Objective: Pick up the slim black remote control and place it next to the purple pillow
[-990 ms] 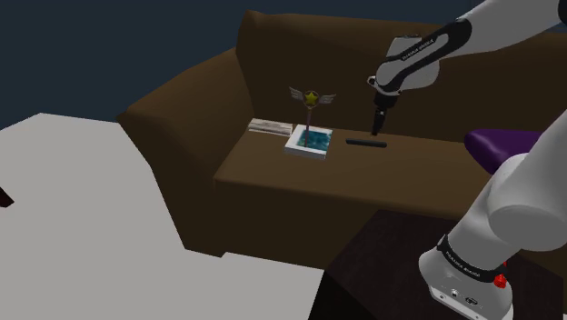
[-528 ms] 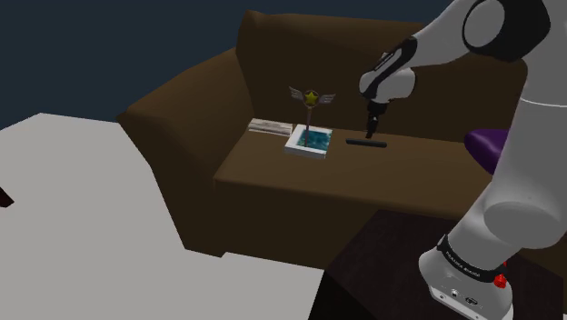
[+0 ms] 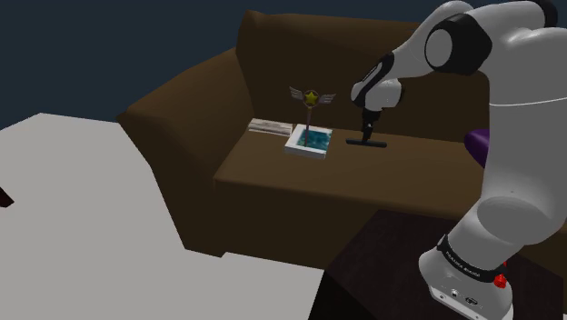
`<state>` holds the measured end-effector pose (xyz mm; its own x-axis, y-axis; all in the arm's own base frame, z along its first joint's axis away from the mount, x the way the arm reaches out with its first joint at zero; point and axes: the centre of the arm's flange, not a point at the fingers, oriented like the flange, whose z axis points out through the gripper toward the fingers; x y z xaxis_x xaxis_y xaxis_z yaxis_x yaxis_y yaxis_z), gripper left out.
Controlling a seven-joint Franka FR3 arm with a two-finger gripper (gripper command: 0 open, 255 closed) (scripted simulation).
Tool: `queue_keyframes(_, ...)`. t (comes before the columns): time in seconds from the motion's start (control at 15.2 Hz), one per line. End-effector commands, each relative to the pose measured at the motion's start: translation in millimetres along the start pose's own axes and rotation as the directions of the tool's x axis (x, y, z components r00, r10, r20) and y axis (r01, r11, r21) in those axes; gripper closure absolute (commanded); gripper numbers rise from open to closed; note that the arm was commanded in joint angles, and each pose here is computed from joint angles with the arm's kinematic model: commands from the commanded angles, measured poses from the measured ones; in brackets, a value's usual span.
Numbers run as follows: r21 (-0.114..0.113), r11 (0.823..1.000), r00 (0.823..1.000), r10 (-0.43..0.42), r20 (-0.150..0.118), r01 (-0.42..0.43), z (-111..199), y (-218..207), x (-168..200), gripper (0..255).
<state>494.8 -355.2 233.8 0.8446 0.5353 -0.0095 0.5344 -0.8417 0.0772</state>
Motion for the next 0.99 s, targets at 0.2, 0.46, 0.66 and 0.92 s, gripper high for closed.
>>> queue_keyframes(0.2,0.000,1.000,1.000,-0.001,0.000,0.001,24.9,0.6,1.4,0)
queue_keyframes(0.46,0.000,1.000,1.000,-0.001,0.000,0.001,24.9,0.6,1.4,0)
queue_keyframes(0.66,0.000,1.000,1.000,-0.001,0.000,0.001,24.9,0.6,1.4,0)
queue_keyframes(0.92,0.000,1.000,1.000,-0.001,0.000,0.001,24.8,0.9,1.6,255)
